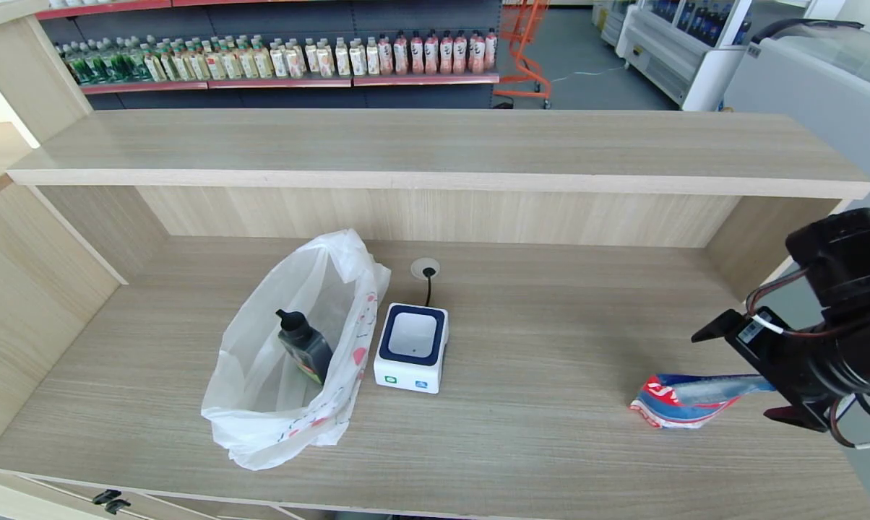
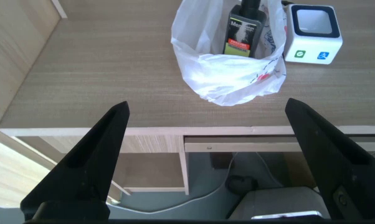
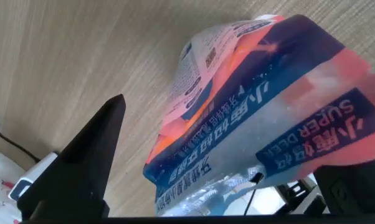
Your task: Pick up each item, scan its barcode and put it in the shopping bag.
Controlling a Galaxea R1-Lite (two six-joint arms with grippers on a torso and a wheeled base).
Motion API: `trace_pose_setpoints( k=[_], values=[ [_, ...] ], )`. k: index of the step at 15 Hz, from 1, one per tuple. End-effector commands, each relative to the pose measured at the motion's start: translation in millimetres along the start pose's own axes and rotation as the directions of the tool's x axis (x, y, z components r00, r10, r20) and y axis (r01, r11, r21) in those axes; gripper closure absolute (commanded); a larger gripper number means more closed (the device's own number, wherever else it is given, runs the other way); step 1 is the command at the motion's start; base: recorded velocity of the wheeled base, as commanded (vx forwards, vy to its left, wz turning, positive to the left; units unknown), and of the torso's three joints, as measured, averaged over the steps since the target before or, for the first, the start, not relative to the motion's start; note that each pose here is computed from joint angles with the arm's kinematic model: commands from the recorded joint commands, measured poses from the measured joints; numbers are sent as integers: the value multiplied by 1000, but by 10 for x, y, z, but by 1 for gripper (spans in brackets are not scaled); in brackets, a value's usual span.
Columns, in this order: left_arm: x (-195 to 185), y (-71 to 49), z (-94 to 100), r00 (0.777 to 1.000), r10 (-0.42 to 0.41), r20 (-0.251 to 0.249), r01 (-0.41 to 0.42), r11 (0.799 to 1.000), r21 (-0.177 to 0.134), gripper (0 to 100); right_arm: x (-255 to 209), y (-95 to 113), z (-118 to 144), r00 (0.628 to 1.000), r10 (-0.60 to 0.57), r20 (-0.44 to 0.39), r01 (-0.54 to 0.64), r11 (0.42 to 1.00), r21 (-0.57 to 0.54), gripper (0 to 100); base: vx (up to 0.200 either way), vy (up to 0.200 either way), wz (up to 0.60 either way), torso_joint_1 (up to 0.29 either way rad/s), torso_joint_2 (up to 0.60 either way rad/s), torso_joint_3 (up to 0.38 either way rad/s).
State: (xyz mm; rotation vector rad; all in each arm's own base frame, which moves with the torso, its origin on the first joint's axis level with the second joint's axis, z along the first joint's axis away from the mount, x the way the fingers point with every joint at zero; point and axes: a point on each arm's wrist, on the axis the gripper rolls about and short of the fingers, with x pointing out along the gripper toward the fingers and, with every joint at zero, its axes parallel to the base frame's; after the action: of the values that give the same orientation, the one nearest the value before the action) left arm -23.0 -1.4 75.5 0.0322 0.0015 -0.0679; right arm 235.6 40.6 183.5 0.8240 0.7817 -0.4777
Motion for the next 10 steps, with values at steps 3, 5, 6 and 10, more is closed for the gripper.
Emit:
trace_pose_setpoints(
  k=[3, 5, 6, 10],
  values=[
    [1, 0, 0, 1000, 0, -2, 0, 1000, 0, 0, 616, 113, -143, 995, -82, -53, 77, 992, -97, 0, 0, 0, 0, 0, 0, 0],
    [0, 0, -1, 1000, 0, -1, 0, 1000, 0, 0, 736, 192, -188, 998, -44, -42, 40, 993, -112, 0, 0, 0, 0, 0, 0, 0],
    [1, 0, 0, 1000, 0, -2, 0, 1000, 1, 0, 803, 208, -197, 998, -38, -41, 32, 990, -138, 100, 0, 0, 0, 0, 0, 0],
    [1, 0, 0, 1000, 0, -2, 0, 1000, 0, 0, 902, 284, -210, 1000, -8, -29, 2, 983, -185, 100, 0, 0, 0, 0, 0, 0]
  ],
)
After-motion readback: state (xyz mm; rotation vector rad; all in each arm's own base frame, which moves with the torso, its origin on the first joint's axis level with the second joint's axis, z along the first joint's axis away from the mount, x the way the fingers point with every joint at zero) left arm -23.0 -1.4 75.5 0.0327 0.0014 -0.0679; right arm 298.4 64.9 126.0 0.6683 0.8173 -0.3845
